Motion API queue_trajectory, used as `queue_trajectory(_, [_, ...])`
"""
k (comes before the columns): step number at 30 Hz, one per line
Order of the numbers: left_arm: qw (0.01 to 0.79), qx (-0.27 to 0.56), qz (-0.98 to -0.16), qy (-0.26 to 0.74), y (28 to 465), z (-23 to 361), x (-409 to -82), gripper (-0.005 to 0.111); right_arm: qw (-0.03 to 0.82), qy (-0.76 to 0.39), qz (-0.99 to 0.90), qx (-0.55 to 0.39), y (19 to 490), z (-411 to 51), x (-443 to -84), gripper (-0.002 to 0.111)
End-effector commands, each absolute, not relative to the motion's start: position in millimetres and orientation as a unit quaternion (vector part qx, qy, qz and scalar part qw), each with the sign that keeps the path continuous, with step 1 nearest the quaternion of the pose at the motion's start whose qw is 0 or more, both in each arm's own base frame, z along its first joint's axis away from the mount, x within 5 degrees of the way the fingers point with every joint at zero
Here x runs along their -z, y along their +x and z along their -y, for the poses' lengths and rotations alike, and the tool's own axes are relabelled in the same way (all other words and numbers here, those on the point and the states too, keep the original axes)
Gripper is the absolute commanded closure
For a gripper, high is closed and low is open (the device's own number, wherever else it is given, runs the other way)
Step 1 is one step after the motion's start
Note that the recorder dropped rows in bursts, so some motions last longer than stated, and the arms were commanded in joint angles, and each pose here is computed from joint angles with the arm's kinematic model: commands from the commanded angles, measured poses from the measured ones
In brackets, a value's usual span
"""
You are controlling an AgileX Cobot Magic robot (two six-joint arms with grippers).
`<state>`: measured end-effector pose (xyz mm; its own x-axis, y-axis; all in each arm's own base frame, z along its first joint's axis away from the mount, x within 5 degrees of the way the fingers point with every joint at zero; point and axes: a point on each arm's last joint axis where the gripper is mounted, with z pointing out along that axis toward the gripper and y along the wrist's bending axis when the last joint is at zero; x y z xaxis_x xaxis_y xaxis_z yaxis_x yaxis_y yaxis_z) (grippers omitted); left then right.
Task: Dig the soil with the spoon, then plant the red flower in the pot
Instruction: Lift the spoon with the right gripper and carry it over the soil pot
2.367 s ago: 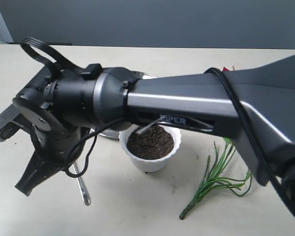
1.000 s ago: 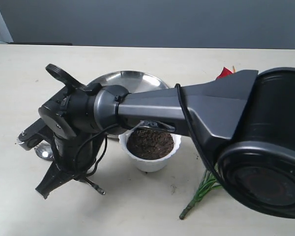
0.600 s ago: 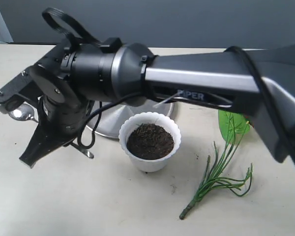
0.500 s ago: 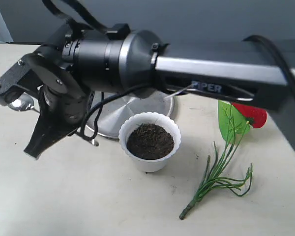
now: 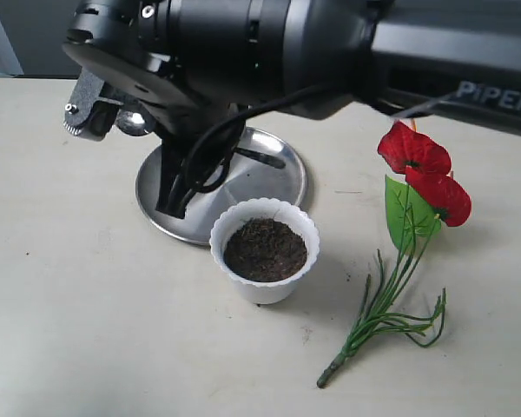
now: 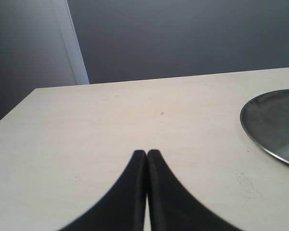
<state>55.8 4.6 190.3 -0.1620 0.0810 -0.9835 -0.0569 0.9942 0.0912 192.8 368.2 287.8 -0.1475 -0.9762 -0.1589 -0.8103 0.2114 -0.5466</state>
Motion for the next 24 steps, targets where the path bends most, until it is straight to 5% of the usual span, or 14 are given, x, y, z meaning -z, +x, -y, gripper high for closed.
queue_trajectory(1, [0.653,-0.051,-0.756,0.009,55.4,-4.3,-192.3,0.106,0.262,-0.605,-0.734,0.165,190.4,-358.6,-307.7,0.109])
queue_trajectory(10, [0.653,-0.051,-0.756,0.009,55.4,-4.3,-192.3,0.106,0.263,-0.616,-0.737,0.091,172.8,-343.6,-340.0,0.109])
queue_trajectory(18, [0.653,-0.051,-0.756,0.009,55.4,-4.3,-192.3,0.106,0.361,-0.523,-0.717,0.288,205.2,-316.0,-332.5,0.109])
queue_trajectory(24, [0.653,-0.051,-0.756,0.009,55.4,-4.3,-192.3,0.106,0.35,-0.474,-0.757,0.283,225.5,-298.0,-329.1,0.109])
